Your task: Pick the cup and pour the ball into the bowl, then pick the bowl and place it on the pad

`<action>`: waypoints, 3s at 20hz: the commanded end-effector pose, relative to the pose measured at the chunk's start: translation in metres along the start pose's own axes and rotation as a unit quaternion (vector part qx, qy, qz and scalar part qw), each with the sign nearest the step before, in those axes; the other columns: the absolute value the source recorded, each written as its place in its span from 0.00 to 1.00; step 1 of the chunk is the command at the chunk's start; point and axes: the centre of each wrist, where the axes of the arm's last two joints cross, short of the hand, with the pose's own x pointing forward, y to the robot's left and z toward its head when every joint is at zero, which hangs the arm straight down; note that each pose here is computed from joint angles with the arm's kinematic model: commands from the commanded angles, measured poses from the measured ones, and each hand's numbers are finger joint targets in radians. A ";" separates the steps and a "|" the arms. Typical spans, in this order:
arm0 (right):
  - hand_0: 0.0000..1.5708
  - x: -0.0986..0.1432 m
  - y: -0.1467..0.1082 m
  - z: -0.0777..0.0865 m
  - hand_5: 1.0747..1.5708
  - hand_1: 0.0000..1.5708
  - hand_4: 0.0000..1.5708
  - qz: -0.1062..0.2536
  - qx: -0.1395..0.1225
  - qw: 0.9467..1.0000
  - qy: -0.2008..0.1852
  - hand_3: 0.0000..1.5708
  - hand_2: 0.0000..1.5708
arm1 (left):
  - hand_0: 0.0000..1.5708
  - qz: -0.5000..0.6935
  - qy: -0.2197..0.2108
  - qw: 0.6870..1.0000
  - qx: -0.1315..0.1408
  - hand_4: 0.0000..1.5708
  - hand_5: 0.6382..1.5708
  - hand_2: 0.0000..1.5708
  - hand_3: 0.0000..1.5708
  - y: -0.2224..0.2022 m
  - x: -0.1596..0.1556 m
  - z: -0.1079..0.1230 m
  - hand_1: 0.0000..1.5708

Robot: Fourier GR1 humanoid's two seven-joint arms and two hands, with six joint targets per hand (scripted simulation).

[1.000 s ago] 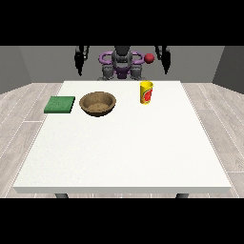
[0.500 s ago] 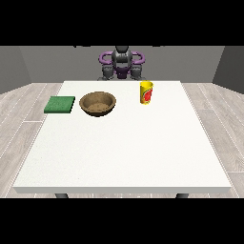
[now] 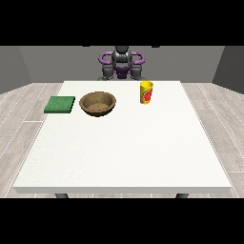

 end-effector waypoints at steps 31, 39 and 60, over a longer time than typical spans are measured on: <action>0.00 -0.021 -0.056 -0.071 0.99 0.00 0.43 -0.006 0.035 0.988 -0.151 0.00 0.00 | 0.00 -0.072 -0.133 0.988 0.010 0.12 0.84 0.00 0.00 0.034 -0.145 -0.101 0.00; 0.00 0.003 -0.079 -0.067 0.99 0.00 0.41 -0.015 0.067 0.981 -0.182 0.08 0.00 | 0.73 -0.158 -0.141 0.975 0.064 0.83 0.90 1.00 1.00 0.048 -0.175 -0.092 0.73; 0.00 -0.040 -0.152 -0.055 0.98 0.00 0.43 -0.019 0.010 0.999 -0.032 0.10 0.00 | 0.86 -0.584 -0.115 0.803 0.022 0.93 0.96 1.00 1.00 -0.011 -0.153 -0.130 0.86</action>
